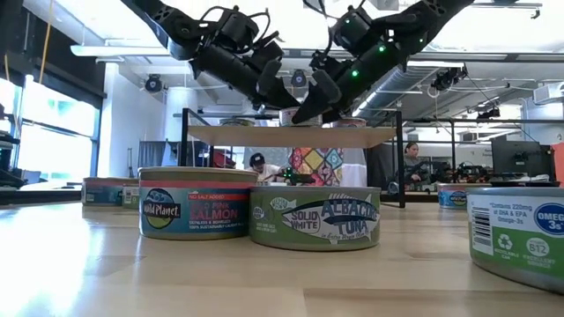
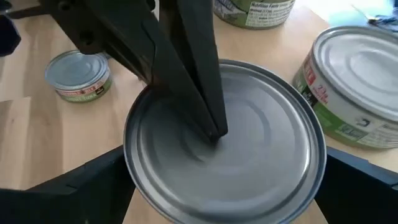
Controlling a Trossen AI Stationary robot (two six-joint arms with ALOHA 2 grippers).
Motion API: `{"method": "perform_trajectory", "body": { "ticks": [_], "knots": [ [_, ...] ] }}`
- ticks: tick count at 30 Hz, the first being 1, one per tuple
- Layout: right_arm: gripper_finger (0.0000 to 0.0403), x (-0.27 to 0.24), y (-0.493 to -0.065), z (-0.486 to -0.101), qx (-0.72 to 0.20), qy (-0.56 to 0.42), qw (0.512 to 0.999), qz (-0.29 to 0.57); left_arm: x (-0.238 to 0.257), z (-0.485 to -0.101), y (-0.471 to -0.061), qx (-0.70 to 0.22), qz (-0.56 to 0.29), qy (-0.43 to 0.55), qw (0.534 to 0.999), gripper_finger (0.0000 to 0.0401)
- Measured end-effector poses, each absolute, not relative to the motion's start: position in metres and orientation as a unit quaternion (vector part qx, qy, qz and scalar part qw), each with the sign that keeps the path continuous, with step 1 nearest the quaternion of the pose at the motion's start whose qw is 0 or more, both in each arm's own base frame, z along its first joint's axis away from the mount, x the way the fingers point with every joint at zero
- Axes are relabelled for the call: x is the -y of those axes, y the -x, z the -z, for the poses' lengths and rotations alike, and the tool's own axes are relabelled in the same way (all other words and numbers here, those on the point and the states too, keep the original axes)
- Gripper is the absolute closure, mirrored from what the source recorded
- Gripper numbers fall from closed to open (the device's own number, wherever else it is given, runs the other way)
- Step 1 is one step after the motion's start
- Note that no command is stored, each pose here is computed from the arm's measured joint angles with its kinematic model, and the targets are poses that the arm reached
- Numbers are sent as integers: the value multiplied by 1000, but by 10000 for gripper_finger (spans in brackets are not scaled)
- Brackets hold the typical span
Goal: Stack canned seafood by type on shelf
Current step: Put the top right light green tuna can on the shelf aligned with the other light green can
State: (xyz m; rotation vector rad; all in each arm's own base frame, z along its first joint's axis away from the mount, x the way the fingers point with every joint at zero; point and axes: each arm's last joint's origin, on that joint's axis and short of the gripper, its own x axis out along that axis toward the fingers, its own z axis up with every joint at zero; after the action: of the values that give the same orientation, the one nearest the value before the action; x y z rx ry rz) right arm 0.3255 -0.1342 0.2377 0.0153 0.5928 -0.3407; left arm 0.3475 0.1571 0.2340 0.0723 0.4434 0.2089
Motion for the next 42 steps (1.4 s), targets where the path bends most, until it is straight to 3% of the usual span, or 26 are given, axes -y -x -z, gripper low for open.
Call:
{"method": "perform_trajectory", "body": {
  "ticks": [21, 42],
  "knots": [
    [3, 133, -314, -242, -320, -40, 930, 175, -169, -226, -341, -252, -120, -7, 960, 401],
    [3, 133, -324, -240, -284, -42, 946, 151, -156, -241, -344, -208, -102, -29, 972, 401]
  ]
}}
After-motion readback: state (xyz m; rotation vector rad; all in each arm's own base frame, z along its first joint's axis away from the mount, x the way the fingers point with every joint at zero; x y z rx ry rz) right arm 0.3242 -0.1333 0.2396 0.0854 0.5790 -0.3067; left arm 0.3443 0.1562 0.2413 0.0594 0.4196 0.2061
